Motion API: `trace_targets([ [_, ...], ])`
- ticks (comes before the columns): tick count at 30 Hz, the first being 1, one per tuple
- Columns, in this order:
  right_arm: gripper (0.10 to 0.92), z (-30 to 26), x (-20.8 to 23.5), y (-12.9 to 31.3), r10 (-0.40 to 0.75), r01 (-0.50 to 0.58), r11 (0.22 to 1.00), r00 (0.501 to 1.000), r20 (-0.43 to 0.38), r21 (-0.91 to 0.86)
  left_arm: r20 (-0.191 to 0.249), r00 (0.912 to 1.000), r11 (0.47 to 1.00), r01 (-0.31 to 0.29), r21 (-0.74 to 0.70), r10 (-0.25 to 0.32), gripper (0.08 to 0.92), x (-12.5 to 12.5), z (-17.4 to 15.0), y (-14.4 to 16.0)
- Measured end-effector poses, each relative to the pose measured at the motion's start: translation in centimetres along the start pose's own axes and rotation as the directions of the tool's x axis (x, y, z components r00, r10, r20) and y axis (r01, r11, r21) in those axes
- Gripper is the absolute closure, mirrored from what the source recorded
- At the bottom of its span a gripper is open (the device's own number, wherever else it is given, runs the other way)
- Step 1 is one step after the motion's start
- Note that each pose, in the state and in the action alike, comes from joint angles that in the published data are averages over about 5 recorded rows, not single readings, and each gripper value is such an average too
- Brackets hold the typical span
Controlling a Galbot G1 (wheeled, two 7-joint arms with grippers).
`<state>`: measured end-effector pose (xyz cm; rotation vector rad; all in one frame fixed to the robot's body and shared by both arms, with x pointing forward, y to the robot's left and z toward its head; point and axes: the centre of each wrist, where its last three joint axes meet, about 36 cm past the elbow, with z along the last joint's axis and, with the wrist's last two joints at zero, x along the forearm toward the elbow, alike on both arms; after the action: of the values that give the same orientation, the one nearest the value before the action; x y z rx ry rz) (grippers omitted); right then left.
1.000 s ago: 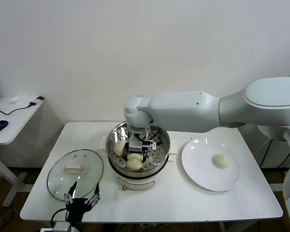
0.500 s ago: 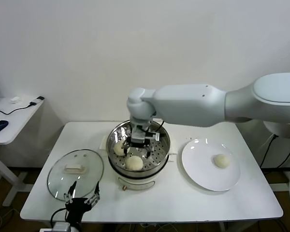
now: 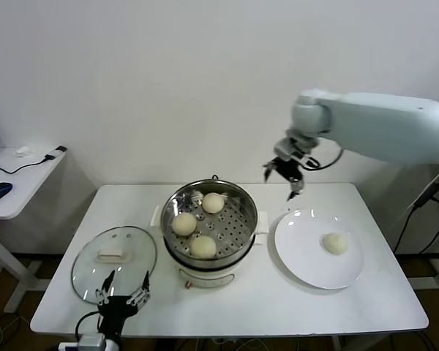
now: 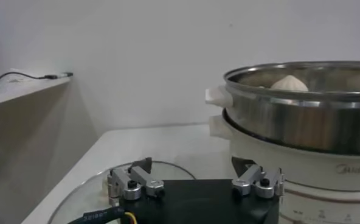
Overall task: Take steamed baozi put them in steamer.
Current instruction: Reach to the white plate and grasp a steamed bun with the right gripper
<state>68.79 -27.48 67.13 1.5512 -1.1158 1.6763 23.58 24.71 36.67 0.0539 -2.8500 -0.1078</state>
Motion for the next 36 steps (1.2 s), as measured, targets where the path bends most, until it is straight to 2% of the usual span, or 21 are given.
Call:
trace_targets([
  [7, 0.2, 7.5, -5.1, 6.2, -0.033, 0.028, 0.967, 0.999, -0.015, -0.253, -0.017, 0.9999, 1.0, 0.004, -0.012, -0.005, 0.177, 0.1, 0.3, 0.2],
  [16, 0.2, 11.0, -11.6, 11.4, -0.077, 0.053, 0.909, 0.996, -0.042, -0.414, -0.031, 0.9995, 1.0, 0.004, -0.019, -0.004, 0.177, 0.3, 0.7, 0.1],
  [26, 0.2, 11.9, -16.5, 14.0, -0.091, 0.049, 0.864, 0.994, -0.06, -0.501, -0.042, 0.9991, 1.0, 0.001, -0.027, -0.002, 0.177, 0.4, 1.0, -0.1],
  [36, 0.2, 12.1, -17.9, 14.2, -0.077, 0.03, 0.845, 0.995, -0.067, -0.534, -0.043, 0.9991, 1.0, -0.001, -0.029, 0.0, 0.177, 0.6, 1.0, -0.1],
])
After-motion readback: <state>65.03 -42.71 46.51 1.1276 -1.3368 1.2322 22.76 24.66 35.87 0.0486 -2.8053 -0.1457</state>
